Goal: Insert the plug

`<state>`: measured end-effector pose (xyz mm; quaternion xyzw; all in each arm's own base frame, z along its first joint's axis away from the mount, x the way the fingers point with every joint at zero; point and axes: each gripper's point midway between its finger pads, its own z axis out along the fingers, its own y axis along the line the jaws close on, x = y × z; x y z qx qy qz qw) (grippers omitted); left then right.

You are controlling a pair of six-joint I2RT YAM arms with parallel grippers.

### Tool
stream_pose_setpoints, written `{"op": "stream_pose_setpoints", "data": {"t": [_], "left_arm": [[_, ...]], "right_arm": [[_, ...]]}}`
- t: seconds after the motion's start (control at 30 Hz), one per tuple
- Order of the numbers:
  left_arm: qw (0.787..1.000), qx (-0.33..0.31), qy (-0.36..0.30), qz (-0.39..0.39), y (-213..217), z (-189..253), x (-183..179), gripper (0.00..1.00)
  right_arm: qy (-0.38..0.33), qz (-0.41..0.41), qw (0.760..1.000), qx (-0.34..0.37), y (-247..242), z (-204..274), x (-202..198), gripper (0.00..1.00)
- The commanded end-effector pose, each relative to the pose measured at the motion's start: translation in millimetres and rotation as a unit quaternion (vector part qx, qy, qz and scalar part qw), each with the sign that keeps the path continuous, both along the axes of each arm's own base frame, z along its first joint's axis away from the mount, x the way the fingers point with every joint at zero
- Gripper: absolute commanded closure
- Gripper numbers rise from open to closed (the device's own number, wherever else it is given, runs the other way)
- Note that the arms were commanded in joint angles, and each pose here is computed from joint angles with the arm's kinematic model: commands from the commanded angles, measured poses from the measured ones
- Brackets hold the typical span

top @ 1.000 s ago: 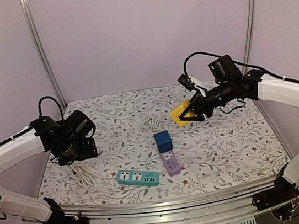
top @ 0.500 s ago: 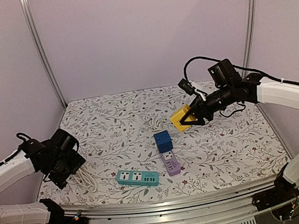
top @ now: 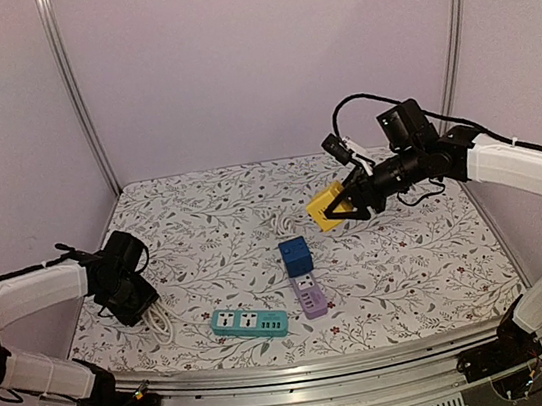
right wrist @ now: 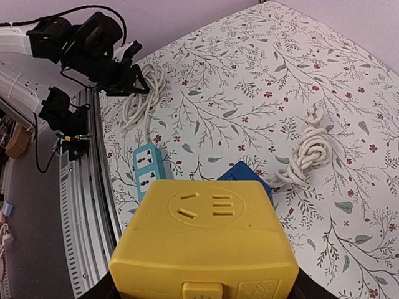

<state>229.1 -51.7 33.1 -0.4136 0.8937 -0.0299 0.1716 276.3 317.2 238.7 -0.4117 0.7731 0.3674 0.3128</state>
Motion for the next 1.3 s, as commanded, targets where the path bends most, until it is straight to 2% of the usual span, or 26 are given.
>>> {"op": "stream_pose_setpoints", "data": {"t": [0.0, 0.2, 0.53, 0.8, 0.87, 0.93, 1.03, 1.17, 1.27], "left_arm": [[0.996, 0.019, -0.042, -0.080, -7, 23, 48, 0.57], [0.972, 0.079, -0.027, -0.219, -24, 44, 107, 0.75], [0.938, 0.107, -0.020, -0.329, -73, 43, 196, 0.77], [0.928, 0.064, -0.047, -0.365, -152, 40, 234, 0.78], [0.927, 0.064, -0.049, -0.366, -166, 46, 238, 0.74], [0.932, 0.065, -0.056, -0.352, -168, 55, 241, 0.65], [0.934, 0.080, -0.072, -0.341, -161, 75, 243, 0.44], [0.935, 0.088, -0.061, -0.339, -150, 95, 227, 0.24], [0.936, 0.080, -0.034, -0.341, -144, 101, 201, 0.17]], "right_arm": [[-0.020, -0.002, 1.000, 0.003, 1, 15, 7, 1.00], [-0.050, 0.044, 0.997, -0.039, 17, 8, -5, 1.00], [-0.109, 0.114, 0.981, -0.110, 64, -14, 2, 1.00], [-0.098, 0.125, 0.979, -0.130, 85, -33, 2, 1.00], [-0.091, 0.122, 0.979, -0.136, 83, -36, 1, 1.00], [-0.088, 0.117, 0.979, -0.144, 79, -39, 1, 1.00], [-0.088, 0.116, 0.979, -0.145, 76, -40, -2, 1.00], [-0.089, 0.121, 0.978, -0.143, 75, -40, -5, 1.00], [-0.088, 0.123, 0.978, -0.146, 76, -44, -4, 1.00]]}}
